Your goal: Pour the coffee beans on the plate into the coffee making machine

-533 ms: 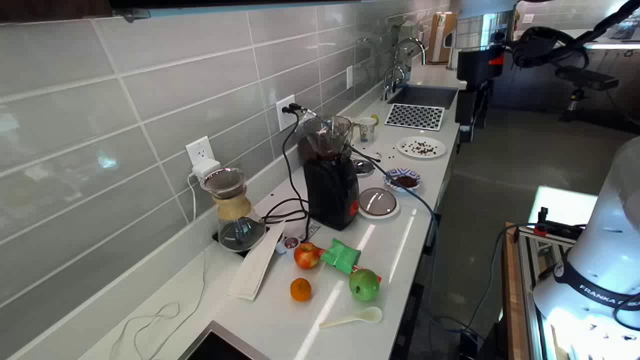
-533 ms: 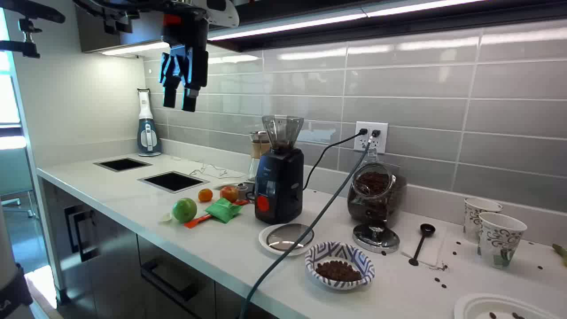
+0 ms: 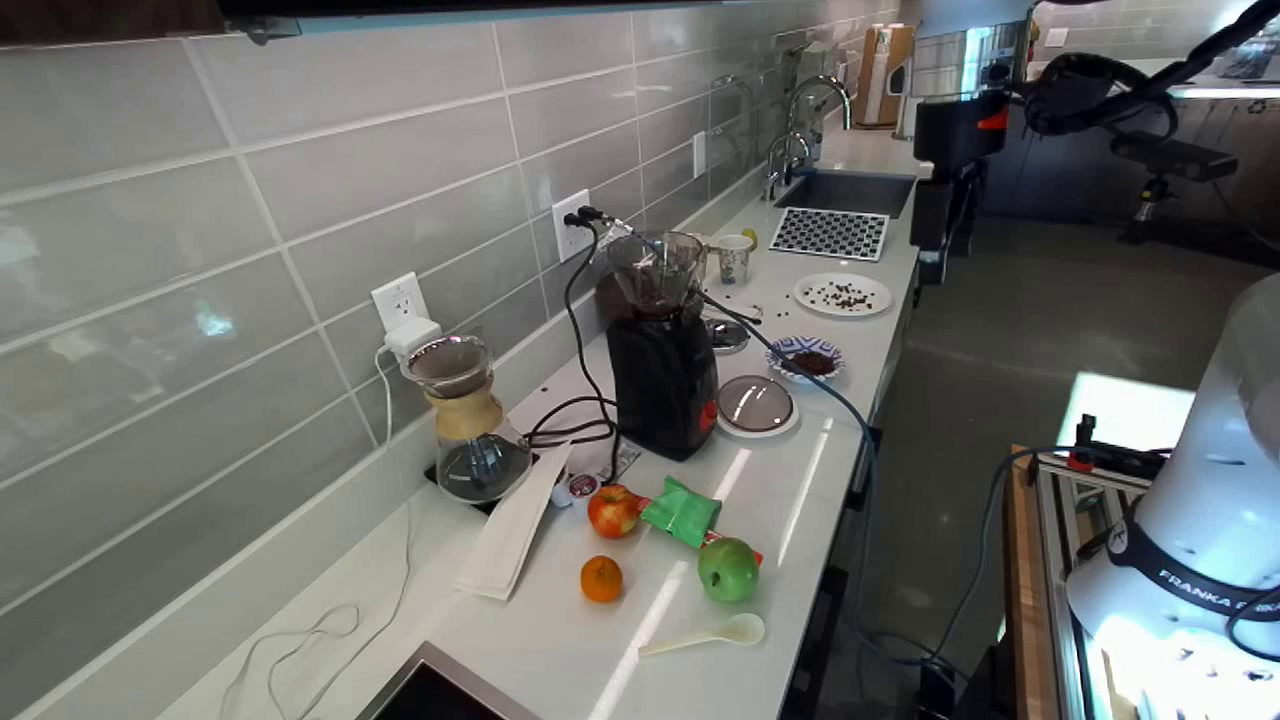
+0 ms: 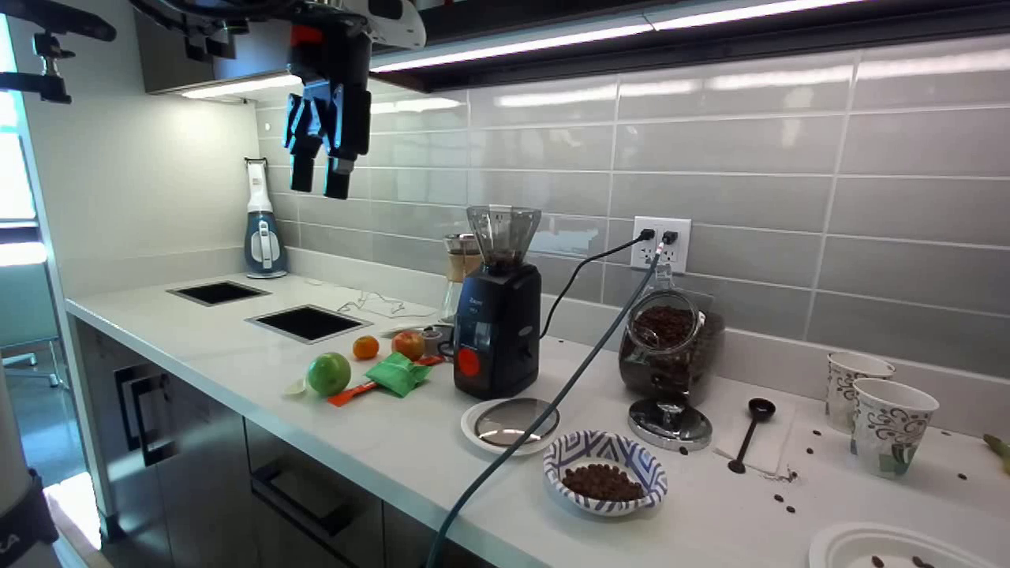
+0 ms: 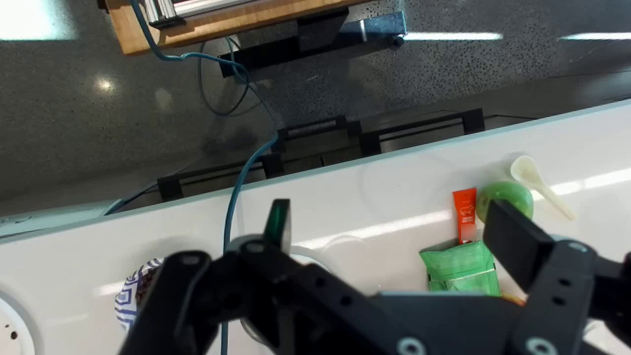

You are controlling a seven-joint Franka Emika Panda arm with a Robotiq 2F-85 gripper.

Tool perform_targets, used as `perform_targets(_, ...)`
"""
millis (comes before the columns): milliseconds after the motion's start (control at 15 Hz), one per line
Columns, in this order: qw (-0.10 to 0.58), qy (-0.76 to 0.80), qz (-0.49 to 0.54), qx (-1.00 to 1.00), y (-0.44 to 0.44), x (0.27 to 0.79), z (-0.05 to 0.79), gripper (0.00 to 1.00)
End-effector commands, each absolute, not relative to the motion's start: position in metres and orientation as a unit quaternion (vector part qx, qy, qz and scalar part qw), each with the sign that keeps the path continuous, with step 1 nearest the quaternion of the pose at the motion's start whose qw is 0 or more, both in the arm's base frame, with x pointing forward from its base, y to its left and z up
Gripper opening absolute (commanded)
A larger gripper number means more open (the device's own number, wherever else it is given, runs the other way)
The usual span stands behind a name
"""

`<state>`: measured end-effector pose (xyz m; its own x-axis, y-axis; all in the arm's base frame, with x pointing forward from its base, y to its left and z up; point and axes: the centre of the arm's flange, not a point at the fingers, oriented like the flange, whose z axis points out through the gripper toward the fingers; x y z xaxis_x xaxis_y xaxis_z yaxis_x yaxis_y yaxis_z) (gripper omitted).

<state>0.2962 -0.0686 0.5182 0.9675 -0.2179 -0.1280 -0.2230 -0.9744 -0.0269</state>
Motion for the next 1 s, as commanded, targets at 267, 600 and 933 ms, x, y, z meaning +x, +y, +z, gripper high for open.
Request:
perform_targets(267, 0.021, 0.111, 0.062, -0.992, -0.0686, 0.2962, 0.5182, 1.0)
perform_targets(600, 0.021, 0.111, 0.062, -0.992, -0.0686, 0.2962, 0.5182, 1.0)
perform_targets(933, 0.018, 0.128, 0.067, -0.989, -0.0778, 0.298, 0.5148, 1.0)
